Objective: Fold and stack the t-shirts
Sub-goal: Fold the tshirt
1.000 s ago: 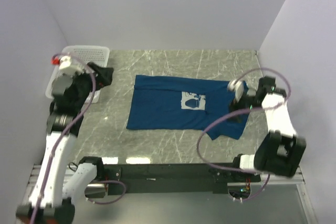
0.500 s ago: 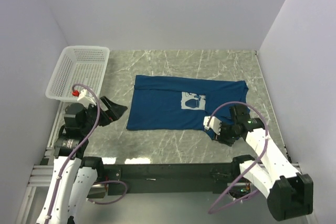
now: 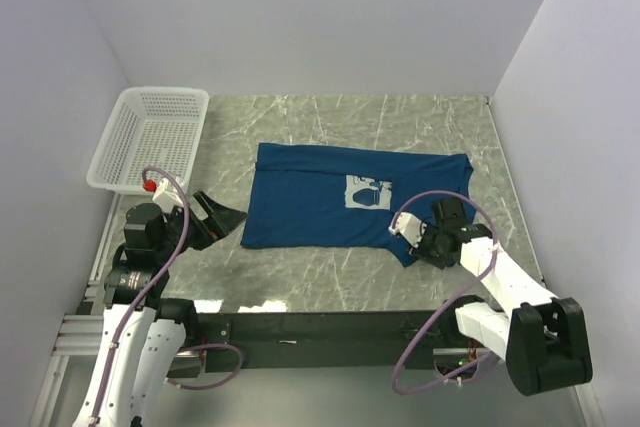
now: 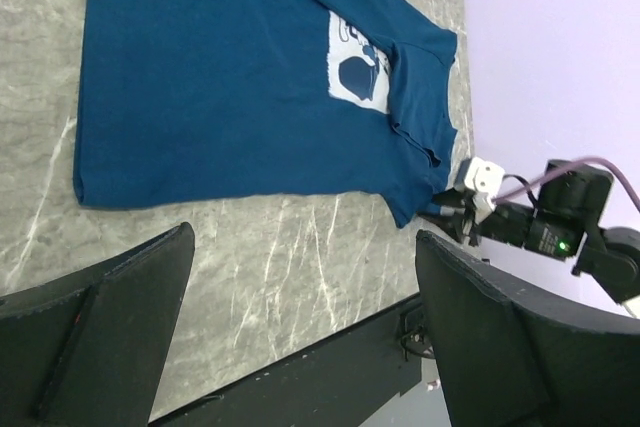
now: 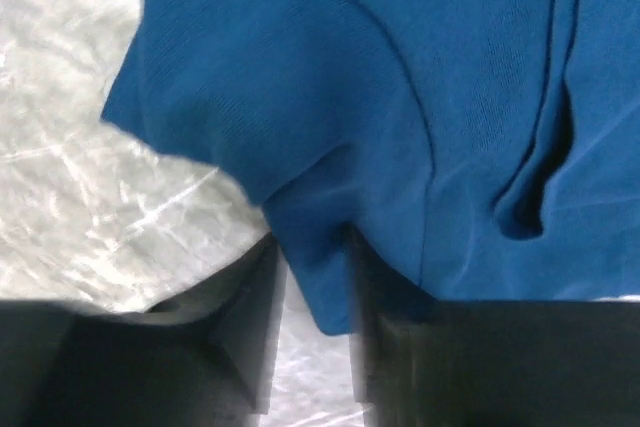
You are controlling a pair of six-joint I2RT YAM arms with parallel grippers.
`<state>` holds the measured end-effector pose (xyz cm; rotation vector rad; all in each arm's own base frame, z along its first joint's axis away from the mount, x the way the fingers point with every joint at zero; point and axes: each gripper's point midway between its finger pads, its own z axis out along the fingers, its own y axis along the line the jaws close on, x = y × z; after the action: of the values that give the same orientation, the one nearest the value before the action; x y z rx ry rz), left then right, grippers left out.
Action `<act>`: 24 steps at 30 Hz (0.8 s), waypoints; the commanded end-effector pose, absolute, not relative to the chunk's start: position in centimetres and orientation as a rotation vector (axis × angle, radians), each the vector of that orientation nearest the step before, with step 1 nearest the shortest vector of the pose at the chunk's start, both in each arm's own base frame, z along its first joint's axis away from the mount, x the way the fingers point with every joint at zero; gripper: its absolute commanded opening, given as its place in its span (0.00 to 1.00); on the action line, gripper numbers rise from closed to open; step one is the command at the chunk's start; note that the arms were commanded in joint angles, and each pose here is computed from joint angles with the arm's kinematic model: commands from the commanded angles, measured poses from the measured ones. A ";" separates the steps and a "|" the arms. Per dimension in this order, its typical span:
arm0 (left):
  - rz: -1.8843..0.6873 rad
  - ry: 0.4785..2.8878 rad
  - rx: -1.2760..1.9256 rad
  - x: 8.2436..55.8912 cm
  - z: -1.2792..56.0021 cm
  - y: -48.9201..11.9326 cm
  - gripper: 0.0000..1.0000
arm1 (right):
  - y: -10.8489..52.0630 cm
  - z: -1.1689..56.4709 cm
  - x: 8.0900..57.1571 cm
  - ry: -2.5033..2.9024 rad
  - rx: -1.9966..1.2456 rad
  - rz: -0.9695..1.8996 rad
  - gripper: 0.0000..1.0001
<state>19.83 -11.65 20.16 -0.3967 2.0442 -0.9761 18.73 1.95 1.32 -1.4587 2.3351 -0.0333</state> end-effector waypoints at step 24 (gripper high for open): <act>-1.008 2.053 -0.356 20.3 20.3 -12.2 0.97 | 1.1 10.8 32.2 2.373 -0.621 -0.076 0.70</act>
<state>20.12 -11.91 19.35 -0.4095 2.0910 -0.9889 31.98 0.79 7.64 -0.6650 2.4770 -0.1243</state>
